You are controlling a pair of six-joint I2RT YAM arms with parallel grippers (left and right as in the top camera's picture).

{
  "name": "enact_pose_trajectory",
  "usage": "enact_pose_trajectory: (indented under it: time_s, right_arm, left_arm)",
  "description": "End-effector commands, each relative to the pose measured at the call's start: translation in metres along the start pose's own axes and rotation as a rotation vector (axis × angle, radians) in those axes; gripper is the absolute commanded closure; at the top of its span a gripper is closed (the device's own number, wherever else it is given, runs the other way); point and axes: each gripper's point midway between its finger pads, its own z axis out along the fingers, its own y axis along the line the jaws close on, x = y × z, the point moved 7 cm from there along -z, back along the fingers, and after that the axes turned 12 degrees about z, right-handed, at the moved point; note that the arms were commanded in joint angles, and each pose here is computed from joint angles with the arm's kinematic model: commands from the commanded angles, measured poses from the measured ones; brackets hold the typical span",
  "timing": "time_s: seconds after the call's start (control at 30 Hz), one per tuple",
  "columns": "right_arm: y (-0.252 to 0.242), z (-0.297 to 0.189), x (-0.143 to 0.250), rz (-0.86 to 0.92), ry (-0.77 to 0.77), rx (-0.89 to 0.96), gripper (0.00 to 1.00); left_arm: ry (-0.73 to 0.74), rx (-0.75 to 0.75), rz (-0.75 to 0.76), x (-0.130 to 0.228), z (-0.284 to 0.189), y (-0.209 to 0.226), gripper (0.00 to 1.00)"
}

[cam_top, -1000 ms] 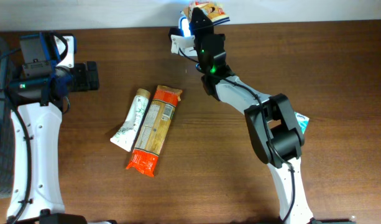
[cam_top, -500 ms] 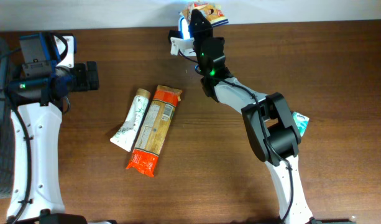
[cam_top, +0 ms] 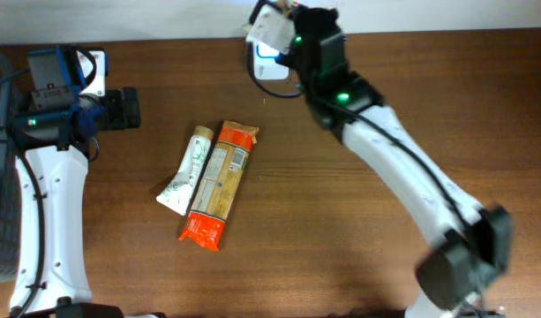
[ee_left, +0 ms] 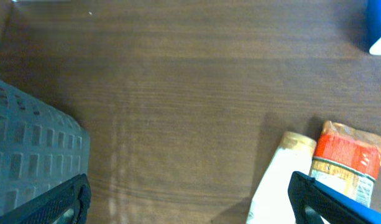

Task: Scan the item barcode
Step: 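Carry the snack bag right and drop it beside the tissue pack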

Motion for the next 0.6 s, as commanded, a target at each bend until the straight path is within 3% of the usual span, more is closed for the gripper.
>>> enact_pose_trajectory:
  time_s: [0.0,0.07,0.17,0.3,0.57]
  right_arm:
    - [-0.016,-0.052,0.008,0.61,0.106,-0.131,0.96]
    - [-0.018,-0.072,0.041,0.797,0.313,-0.124,0.96]
    - [-0.025,-0.087,0.112,0.913,0.661,-0.087,0.96]
    - [-0.04,-0.089,0.202,1.124,0.92,-0.066,0.96]
    - [-0.064,-0.091,0.36,1.441,1.044,0.244,0.96]
  left_arm:
    - [0.001,-0.007,-0.012,0.001,0.001,0.002,0.01]
    - [0.002,-0.007,-0.012,0.001,0.001,0.002,0.01]
    - [0.002,-0.007,-0.013,0.001,0.001,0.002,0.01]
    - [0.002,-0.007,-0.012,0.001,0.001,0.002,0.01]
    - [0.002,-0.007,-0.012,0.001,0.001,0.002,0.01]
